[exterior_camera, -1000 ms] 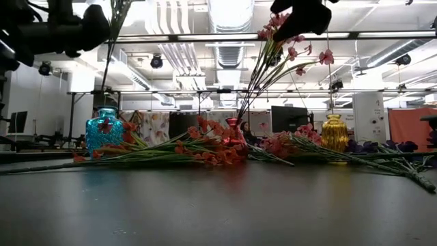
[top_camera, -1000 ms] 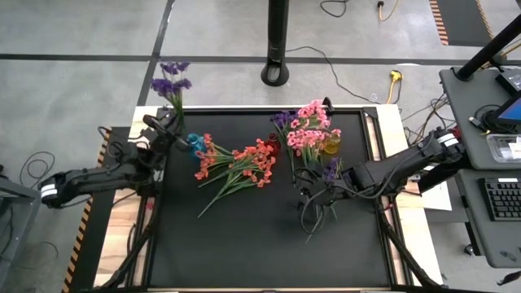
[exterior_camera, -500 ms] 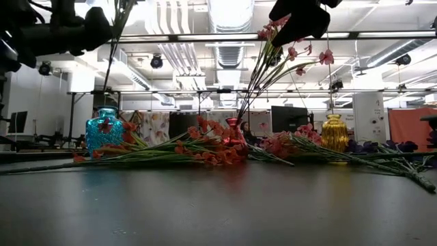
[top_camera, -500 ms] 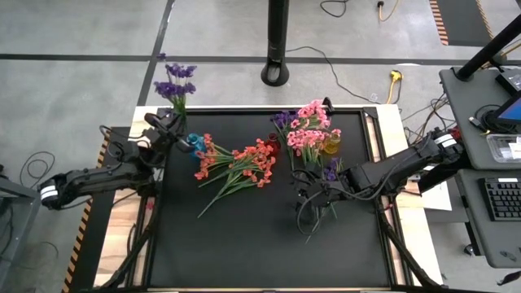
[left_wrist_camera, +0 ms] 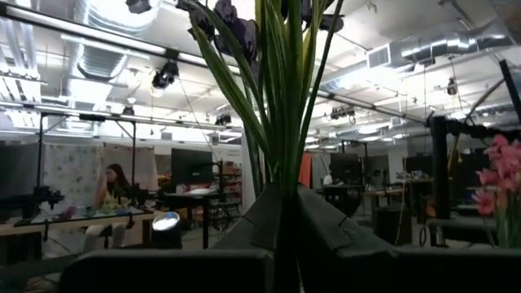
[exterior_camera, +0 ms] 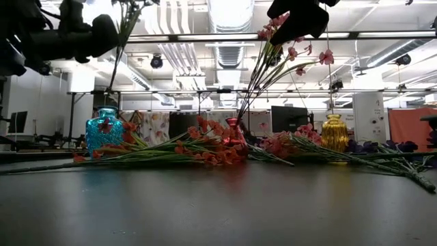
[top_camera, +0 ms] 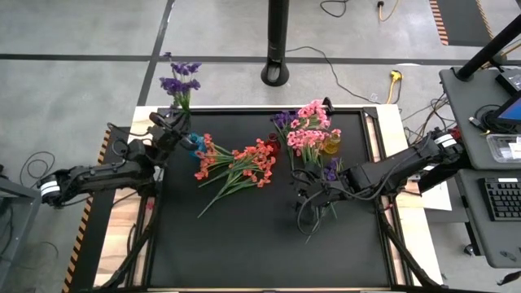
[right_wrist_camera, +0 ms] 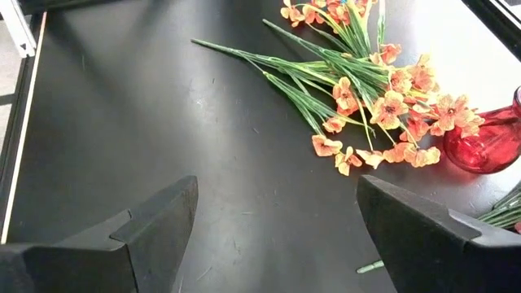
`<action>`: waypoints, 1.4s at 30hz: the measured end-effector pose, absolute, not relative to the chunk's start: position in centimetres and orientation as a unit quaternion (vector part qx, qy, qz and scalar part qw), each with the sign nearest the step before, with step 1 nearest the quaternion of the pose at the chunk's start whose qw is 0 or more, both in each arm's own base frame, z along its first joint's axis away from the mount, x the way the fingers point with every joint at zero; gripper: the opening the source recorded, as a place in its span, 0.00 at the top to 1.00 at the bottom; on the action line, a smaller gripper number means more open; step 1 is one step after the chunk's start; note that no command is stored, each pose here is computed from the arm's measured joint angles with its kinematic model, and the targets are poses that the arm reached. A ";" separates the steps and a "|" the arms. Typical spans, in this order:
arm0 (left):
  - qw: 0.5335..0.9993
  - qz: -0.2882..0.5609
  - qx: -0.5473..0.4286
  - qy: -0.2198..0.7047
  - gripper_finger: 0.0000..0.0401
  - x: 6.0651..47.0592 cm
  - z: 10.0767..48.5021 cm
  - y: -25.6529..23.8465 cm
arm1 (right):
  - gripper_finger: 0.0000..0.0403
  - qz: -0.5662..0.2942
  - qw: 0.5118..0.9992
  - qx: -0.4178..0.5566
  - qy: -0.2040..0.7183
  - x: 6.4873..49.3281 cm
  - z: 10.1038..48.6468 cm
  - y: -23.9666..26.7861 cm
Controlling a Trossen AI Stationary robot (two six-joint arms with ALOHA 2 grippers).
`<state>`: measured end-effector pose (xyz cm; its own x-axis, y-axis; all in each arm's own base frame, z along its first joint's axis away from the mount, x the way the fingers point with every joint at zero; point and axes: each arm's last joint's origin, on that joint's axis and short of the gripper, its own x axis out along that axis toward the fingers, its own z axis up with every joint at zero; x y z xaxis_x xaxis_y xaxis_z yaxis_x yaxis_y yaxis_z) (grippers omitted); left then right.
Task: Sort flowers into vase by color
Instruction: Put the bottom left purple flower into the blue vase
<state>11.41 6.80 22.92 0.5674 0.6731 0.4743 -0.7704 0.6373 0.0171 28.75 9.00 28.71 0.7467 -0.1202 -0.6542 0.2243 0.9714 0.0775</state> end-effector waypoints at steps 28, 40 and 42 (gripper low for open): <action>0.868 0.451 0.058 -0.199 0.93 11.9 22.0 7.5 | 0.19 -0.092 0.932 0.076 0.342 28.8 28.7 9.0; 0.872 0.446 0.037 -0.200 0.75 11.9 21.5 7.4 | 0.19 -0.092 0.932 0.077 0.342 28.8 28.7 9.0; 0.872 0.445 0.035 -0.201 0.72 11.8 21.4 7.4 | 0.19 -0.092 0.932 0.077 0.343 28.8 28.7 9.0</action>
